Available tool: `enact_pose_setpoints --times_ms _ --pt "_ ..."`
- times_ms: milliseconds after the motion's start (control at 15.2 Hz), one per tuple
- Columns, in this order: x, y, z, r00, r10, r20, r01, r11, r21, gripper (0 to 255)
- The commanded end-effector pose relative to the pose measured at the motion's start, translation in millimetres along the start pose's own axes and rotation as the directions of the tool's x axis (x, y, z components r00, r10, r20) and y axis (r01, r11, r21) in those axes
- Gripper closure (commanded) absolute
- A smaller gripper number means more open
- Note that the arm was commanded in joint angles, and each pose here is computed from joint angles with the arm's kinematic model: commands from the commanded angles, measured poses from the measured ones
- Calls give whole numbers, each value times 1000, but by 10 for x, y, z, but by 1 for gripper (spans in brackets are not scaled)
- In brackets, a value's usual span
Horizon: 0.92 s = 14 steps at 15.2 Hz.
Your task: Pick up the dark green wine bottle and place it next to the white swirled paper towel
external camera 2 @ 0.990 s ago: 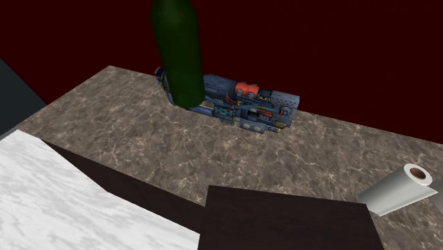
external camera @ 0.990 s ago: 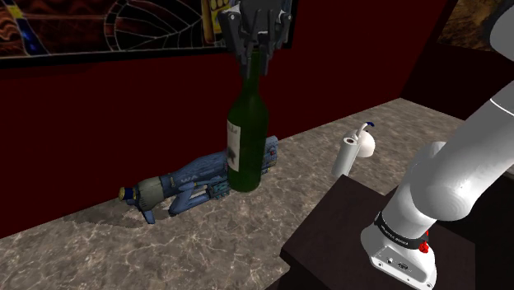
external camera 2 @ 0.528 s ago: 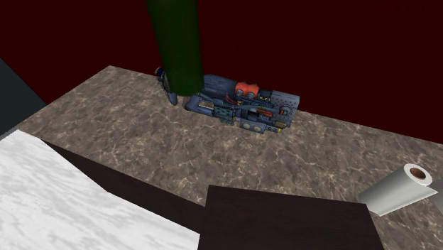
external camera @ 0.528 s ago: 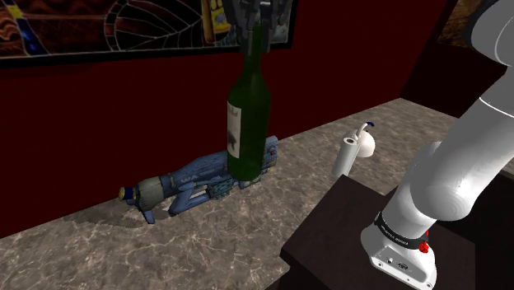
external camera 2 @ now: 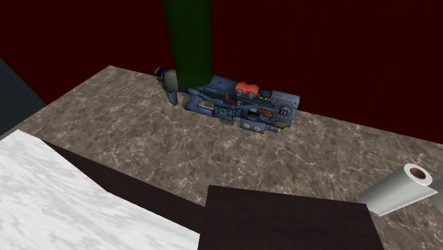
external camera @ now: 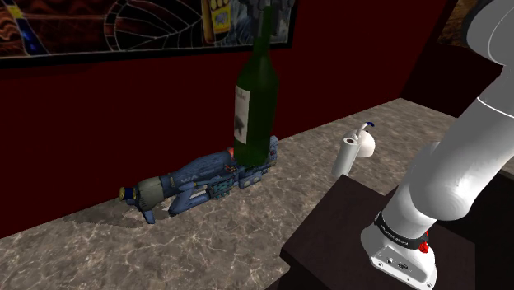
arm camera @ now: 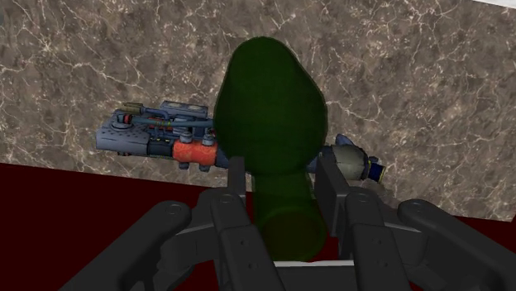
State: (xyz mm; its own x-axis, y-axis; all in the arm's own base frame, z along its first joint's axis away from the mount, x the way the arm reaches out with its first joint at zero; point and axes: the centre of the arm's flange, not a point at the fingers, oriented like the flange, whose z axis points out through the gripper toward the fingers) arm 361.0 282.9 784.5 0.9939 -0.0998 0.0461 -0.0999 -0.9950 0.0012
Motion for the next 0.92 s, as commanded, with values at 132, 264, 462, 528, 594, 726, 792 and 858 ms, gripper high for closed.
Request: enact_pose_setpoints --times_ms 132,264,462,528,594,726,792,858 --pt "100 479 92 1000 -2 0 2 1000 1 255" --pt "157 733 139 1000 -2 0 2 1000 1 255" --pt "242 1113 209 1000 -2 0 2 1000 1 255" --pt "271 1240 233 1000 -2 0 2 1000 1 255" --pt "300 1366 256 1000 -2 0 2 1000 1 255" --pt "357 1620 303 1000 -2 0 2 1000 1 255" --pt "385 1747 327 1000 -2 0 2 1000 1 255" --pt "414 1873 350 1000 -2 0 2 1000 1 255"
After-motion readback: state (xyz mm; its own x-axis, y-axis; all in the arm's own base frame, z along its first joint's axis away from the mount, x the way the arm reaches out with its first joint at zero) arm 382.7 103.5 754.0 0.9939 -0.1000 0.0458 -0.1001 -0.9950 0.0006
